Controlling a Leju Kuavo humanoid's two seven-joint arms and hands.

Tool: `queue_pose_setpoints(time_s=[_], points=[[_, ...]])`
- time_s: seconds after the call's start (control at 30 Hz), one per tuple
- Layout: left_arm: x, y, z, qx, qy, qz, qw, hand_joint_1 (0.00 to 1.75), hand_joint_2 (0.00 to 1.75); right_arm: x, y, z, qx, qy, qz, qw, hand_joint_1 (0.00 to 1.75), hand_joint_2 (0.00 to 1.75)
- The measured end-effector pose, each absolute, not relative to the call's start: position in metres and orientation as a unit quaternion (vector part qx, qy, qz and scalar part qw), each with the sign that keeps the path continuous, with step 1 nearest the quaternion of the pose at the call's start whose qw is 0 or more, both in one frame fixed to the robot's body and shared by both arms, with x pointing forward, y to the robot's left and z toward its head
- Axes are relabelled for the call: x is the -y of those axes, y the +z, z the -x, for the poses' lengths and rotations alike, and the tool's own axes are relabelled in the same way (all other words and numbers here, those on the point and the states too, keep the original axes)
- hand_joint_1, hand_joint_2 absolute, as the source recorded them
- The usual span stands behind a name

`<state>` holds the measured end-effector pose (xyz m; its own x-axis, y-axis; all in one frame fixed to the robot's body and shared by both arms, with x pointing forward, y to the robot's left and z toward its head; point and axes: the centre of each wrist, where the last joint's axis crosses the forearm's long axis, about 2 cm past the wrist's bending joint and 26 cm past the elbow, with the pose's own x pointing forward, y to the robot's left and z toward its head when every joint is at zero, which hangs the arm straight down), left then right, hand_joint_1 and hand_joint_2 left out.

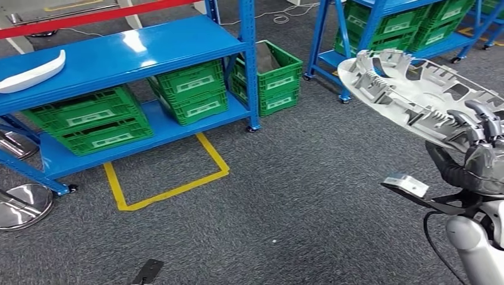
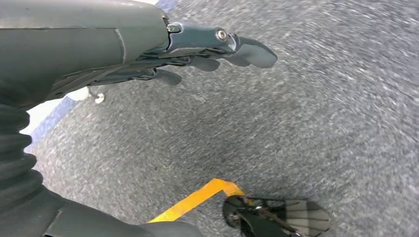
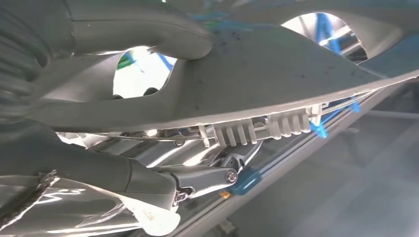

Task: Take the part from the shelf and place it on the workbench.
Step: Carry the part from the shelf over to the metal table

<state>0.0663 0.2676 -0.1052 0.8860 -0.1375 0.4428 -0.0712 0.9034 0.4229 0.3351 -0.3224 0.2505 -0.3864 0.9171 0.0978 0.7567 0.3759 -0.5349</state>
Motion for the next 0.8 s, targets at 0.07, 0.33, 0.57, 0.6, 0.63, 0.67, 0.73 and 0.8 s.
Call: queue_pose_setpoints(time_s=[0.07, 0.33, 0.57, 0.6, 0.63, 0.67, 0.73, 0.8], points=[[-0.268, -0.106, -0.065, 0.236, -0.017, -0.219, 0.946, 0.0, 1.75, 0.322, 0.249, -0.334, 0.806, 0.208, 0.518, 0.195, 1.75, 1.75], [-0.269, -0.105, -0.066, 0.236, -0.013, -0.219, 0.946, 0.0, 1.75, 0.328, 0.25, -0.331, 0.805, 0.196, 0.526, 0.194, 1.75, 1.75], [-0.266, -0.105, -0.065, 0.236, -0.012, -0.216, 0.947, 0.0, 1.75, 0.332, 0.249, -0.328, 0.798, 0.205, 0.536, 0.182, 1.75, 1.75], [-0.265, -0.105, -0.065, 0.236, -0.012, -0.215, 0.948, 0.0, 1.75, 0.331, 0.248, -0.327, 0.796, 0.21, 0.538, 0.179, 1.75, 1.75], [-0.265, -0.105, -0.065, 0.236, -0.012, -0.215, 0.948, 0.0, 1.75, 0.33, 0.248, -0.326, 0.795, 0.213, 0.54, 0.176, 1.75, 1.75], [-0.264, -0.105, -0.066, 0.237, -0.012, -0.214, 0.948, 0.0, 1.75, 0.329, 0.247, -0.326, 0.794, 0.216, 0.541, 0.173, 1.75, 1.75], [-0.265, -0.105, -0.066, 0.237, -0.011, -0.214, 0.947, 0.0, 1.75, 0.327, 0.248, -0.325, 0.795, 0.218, 0.541, 0.167, 1.75, 1.75], [-0.265, -0.105, -0.067, 0.237, -0.011, -0.215, 0.947, 0.0, 1.75, 0.325, 0.249, -0.324, 0.796, 0.218, 0.541, 0.163, 1.75, 1.75]])
